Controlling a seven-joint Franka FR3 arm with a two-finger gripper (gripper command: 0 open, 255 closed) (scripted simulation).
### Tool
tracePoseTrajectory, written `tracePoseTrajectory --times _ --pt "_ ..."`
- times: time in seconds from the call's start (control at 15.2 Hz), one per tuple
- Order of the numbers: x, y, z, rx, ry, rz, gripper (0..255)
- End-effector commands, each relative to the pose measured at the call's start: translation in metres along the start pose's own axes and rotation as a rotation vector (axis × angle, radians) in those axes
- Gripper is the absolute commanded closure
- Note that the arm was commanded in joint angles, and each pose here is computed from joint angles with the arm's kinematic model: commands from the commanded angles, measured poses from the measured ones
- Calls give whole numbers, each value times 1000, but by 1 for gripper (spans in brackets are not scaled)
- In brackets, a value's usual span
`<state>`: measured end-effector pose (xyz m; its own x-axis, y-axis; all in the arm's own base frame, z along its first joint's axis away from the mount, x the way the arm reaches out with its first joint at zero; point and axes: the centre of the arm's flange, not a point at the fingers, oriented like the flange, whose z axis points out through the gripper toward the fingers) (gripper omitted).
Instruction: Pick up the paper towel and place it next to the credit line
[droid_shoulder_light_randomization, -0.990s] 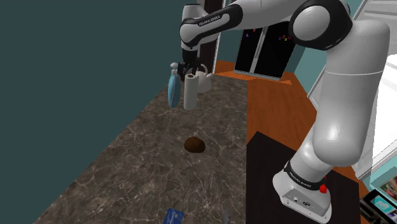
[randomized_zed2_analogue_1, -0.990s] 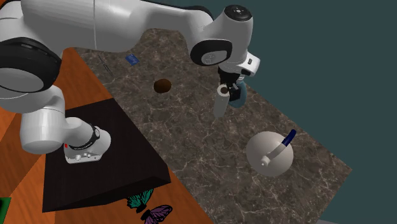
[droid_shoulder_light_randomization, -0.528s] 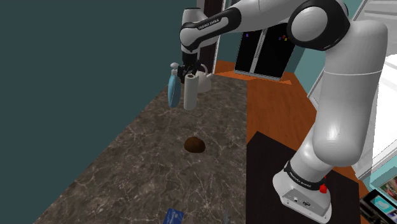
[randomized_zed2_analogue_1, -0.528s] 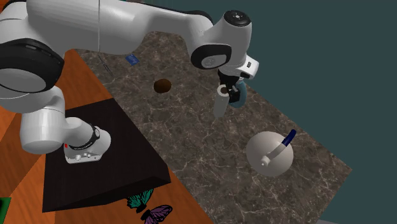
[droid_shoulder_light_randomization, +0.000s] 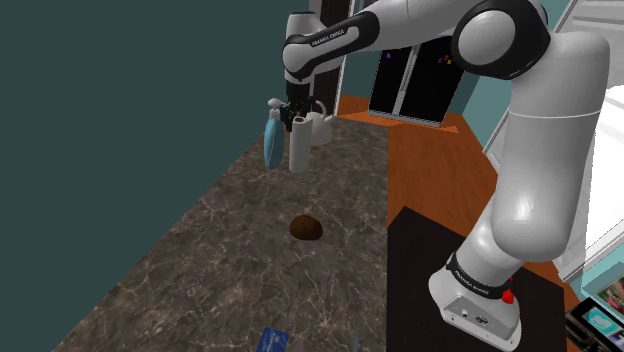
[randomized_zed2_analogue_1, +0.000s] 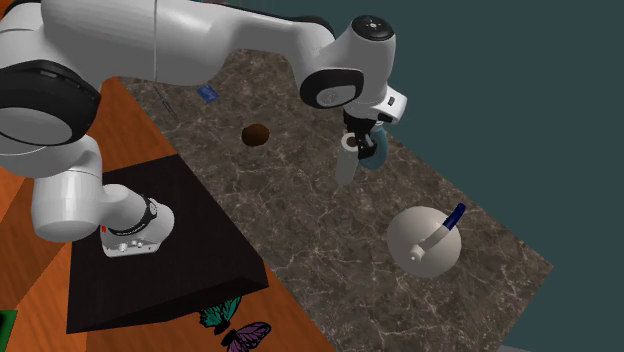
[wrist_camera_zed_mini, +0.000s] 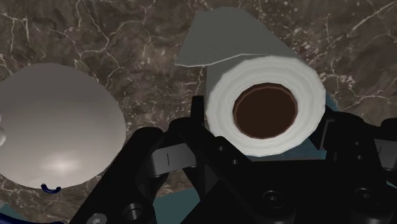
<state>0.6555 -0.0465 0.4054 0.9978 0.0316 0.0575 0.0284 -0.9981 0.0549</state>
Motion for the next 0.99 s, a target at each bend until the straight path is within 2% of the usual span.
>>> tracePoseTrajectory --times 0.0,0.2,0.92 --pt "0 1 1 -1 -1 1 255" --pt "0 1 1 -1 -1 1 255" --pt "3 4 -57 -1 -1 1 255"
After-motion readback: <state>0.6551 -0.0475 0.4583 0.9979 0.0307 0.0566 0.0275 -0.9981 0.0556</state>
